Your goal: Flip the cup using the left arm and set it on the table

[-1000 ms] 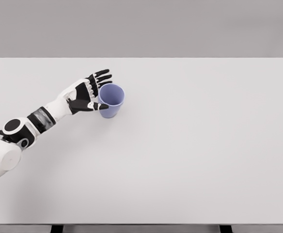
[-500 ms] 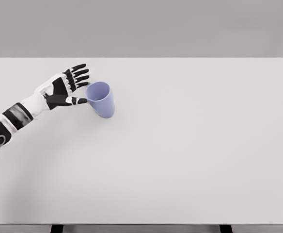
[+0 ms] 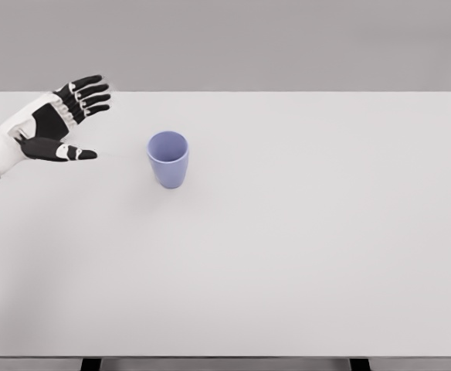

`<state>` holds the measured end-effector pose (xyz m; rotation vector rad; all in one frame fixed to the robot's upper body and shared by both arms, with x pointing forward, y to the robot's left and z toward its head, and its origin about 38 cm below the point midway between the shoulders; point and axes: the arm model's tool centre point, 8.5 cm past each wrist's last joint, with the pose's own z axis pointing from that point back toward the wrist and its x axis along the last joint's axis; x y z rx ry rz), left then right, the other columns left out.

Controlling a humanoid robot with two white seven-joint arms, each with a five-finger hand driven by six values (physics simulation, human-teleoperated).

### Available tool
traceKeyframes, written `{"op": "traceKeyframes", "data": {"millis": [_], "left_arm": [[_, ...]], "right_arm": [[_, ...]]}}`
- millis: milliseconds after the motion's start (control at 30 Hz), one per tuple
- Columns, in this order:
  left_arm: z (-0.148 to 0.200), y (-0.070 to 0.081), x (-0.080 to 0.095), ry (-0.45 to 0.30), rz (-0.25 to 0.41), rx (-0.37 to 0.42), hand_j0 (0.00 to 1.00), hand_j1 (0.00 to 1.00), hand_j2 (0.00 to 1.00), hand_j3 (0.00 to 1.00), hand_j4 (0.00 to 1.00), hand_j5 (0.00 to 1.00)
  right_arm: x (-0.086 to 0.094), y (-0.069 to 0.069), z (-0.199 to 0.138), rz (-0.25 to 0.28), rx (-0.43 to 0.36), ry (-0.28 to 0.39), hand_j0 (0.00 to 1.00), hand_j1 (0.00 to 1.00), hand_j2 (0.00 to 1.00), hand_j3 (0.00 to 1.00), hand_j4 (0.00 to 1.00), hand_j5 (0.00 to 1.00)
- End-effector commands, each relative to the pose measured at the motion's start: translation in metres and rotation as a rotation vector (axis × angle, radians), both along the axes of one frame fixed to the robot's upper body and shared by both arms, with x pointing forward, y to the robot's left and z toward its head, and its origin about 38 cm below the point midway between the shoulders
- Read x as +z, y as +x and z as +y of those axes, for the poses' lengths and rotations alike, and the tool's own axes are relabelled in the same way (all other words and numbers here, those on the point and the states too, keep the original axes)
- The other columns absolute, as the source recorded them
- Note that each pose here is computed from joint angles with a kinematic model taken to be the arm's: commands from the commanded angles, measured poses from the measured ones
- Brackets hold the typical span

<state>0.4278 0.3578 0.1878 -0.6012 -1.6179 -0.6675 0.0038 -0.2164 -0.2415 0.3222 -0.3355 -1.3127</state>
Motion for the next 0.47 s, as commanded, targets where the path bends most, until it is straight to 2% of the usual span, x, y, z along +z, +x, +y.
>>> {"op": "traceKeyframes", "data": {"millis": [0, 33, 133, 233, 300, 433], "left_arm": [[0.015, -0.014, 0.025, 0.034, -0.105, -0.031, 1.0, 1.0, 1.0, 1.0, 1.0, 1.0], [0.02, -0.022, 0.025, 0.068, -0.094, -0.039, 1.0, 1.0, 1.0, 1.0, 1.0, 1.0], [0.031, -0.028, 0.027, 0.184, -0.113, -0.049, 1.0, 1.0, 1.0, 1.0, 1.0, 1.0], [0.024, -0.029, 0.028, 0.2, -0.126, -0.073, 1.0, 1.0, 1.0, 1.0, 1.0, 1.0], [0.012, -0.031, 0.028, 0.243, -0.155, -0.115, 1.0, 1.0, 1.0, 1.0, 1.0, 1.0], [0.01, -0.034, 0.027, 0.25, -0.15, -0.127, 1.0, 1.0, 1.0, 1.0, 1.0, 1.0]], "right_arm": [[0.0, 0.001, 0.0, -0.002, 0.001, 0.0, 1.0, 1.0, 1.0, 1.0, 1.0, 1.0], [0.0, 0.0, 0.0, -0.001, 0.001, 0.0, 1.0, 1.0, 1.0, 1.0, 1.0, 1.0], [0.0, 0.0, 0.0, -0.001, 0.001, 0.0, 1.0, 1.0, 1.0, 1.0, 1.0, 1.0], [0.0, 0.0, 0.0, -0.001, 0.001, 0.0, 1.0, 1.0, 1.0, 1.0, 1.0, 1.0], [0.0, 0.001, 0.0, -0.002, 0.001, 0.0, 1.0, 1.0, 1.0, 1.0, 1.0, 1.0], [0.0, 0.001, 0.0, -0.002, 0.001, 0.0, 1.0, 1.0, 1.0, 1.0, 1.0, 1.0]]}}
